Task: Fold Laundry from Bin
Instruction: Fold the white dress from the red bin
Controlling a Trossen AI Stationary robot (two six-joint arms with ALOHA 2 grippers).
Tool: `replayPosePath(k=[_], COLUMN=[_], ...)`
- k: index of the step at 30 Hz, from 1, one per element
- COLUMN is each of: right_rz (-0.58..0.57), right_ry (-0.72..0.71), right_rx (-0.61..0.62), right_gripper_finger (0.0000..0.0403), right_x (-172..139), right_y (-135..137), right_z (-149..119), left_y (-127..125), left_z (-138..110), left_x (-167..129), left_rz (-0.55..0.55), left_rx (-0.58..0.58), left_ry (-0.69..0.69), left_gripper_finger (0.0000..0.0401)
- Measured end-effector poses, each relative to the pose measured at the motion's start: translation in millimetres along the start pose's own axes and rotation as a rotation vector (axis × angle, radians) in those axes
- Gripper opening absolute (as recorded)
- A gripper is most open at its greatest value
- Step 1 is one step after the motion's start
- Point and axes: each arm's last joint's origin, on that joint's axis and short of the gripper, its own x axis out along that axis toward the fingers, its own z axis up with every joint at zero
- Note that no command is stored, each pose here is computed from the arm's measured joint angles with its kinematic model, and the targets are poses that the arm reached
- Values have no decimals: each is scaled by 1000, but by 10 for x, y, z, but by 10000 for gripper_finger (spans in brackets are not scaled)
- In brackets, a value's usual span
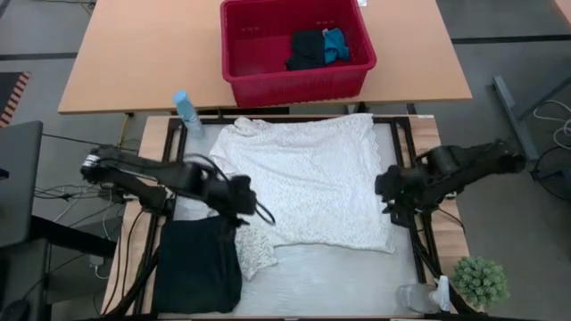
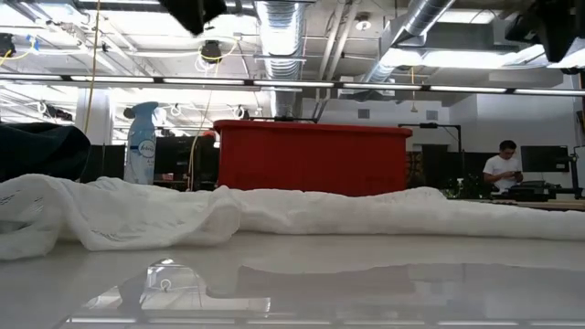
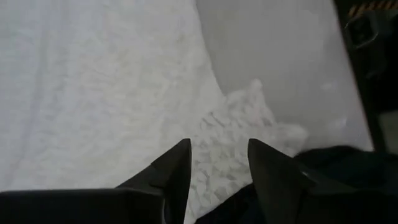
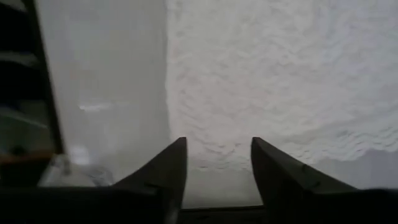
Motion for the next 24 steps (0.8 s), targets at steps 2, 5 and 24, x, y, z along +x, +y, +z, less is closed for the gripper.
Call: replayPosePath(k=[2, 5, 24], right_rz=[-45, -102, -240], right_ry=[23, 60, 137], right_rx=[-63, -153, -123], right_gripper_finger=[225, 237, 235], right_x=[81, 225, 1056], right_y=[103, 277, 1006], right_z=[16, 37, 78], left_y=[-97, -248, -725], left_z=[1, -29, -442], left_x=[179, 425, 877], left_rz=[-9, -32, -274], left_rx=[39, 135, 286], left_ry=[59, 150, 93], left_gripper_finger=[150, 144, 112])
